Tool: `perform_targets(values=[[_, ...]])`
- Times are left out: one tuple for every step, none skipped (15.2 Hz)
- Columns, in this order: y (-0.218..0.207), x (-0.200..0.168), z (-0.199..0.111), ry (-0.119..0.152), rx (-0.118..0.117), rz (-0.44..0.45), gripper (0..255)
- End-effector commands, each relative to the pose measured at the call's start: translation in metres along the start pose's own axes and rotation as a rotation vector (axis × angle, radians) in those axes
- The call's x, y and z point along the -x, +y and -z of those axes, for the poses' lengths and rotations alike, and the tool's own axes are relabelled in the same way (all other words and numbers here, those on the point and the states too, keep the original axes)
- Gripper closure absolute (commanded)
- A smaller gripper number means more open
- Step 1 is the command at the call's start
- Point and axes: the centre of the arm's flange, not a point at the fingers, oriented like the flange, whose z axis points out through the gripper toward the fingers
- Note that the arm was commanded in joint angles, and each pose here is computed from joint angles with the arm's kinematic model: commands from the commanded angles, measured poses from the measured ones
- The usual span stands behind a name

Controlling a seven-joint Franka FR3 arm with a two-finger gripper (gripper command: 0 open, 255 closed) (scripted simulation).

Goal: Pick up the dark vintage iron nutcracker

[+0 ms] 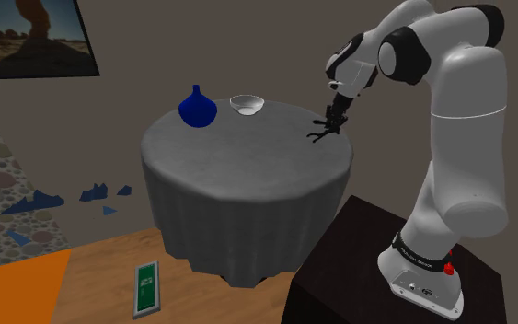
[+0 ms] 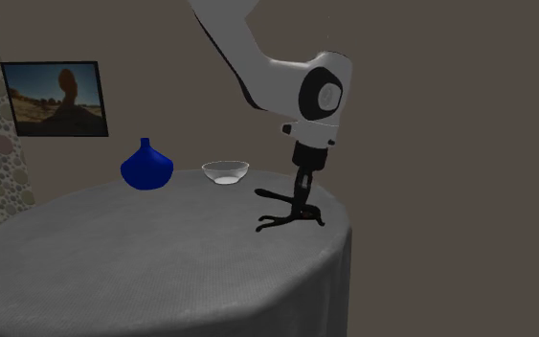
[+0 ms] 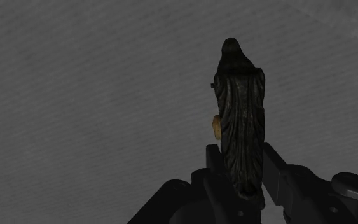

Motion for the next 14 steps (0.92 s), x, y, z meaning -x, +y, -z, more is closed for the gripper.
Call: perform_targets(values=[[0.0,-0.002,0.009,0.0,0.0,0.0,255],[0.001,-0.003,0.014,0.0,0.0,0.0,255],[0.001,-0.004,0.019,0.0,0.0,0.0,255],[0.002,-0.005,0.024,0.0,0.0,0.0,255],[0.002,-0.006,0.03,0.0,0.0,0.0,255],[0.003,-0.008,0.035,0.0,0.0,0.0,255],[0.003,-0.009,0.04,0.0,0.0,0.0,255],[0.004,-0.01,0.045,0.0,0.0,0.0,255],[0.004,-0.011,0.05,0.0,0.0,0.0,255],[0.004,-0.012,0.055,0.0,0.0,0.0,255],[0.005,-0.013,0.06,0.0,0.0,0.0,255],[0.005,-0.014,0.066,0.0,0.0,0.0,255],[0.006,-0.015,0.071,0.0,0.0,0.0,255],[0.006,-0.015,0.072,0.0,0.0,0.0,255]])
